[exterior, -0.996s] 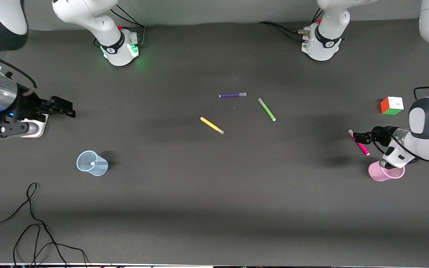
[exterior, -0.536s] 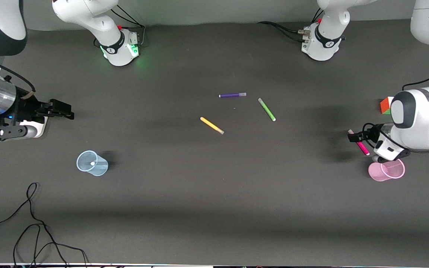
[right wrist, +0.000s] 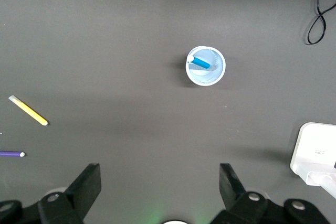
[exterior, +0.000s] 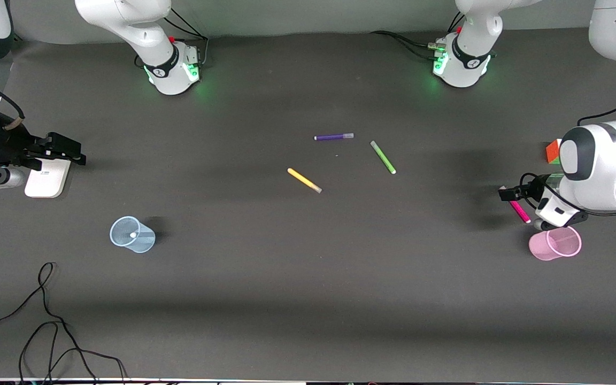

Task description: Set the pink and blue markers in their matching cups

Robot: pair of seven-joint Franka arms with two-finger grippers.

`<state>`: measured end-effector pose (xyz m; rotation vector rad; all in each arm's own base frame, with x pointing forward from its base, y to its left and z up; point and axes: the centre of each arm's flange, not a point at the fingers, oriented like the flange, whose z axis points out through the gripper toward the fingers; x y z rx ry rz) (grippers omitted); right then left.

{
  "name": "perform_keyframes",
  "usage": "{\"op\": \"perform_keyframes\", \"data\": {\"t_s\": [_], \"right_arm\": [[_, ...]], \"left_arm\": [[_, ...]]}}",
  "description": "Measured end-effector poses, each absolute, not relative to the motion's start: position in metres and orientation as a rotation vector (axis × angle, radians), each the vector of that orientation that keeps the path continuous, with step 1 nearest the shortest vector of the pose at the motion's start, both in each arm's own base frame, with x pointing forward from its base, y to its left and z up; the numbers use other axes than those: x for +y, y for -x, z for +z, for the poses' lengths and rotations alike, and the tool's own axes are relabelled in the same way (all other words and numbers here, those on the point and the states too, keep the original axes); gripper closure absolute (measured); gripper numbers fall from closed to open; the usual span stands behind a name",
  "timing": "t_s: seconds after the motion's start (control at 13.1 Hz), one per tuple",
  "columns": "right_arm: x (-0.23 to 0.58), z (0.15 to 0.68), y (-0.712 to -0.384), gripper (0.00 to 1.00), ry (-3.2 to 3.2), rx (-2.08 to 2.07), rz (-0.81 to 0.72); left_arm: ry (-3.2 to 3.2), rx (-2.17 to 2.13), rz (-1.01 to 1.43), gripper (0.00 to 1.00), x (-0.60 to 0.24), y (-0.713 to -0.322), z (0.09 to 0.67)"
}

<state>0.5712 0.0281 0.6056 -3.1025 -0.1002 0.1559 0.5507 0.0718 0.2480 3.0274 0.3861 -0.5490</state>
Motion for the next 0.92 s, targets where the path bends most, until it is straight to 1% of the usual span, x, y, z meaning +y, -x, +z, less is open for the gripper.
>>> {"op": "perform_keyframes", "data": {"t_s": [0.54,0.92], "right_arm": [[0.025,0.581,-0.583,0.00,3.109,-0.087,0.069],[0.020,0.582,-0.583,0.00,3.110,-0.069,0.059]], "left_arm": [[-3.020,0.379,-0.595,0.01,0.073,-0.561,0.238],[-3.020,0.376,-0.595,0.01,0.073,-0.561,0.238]]}}
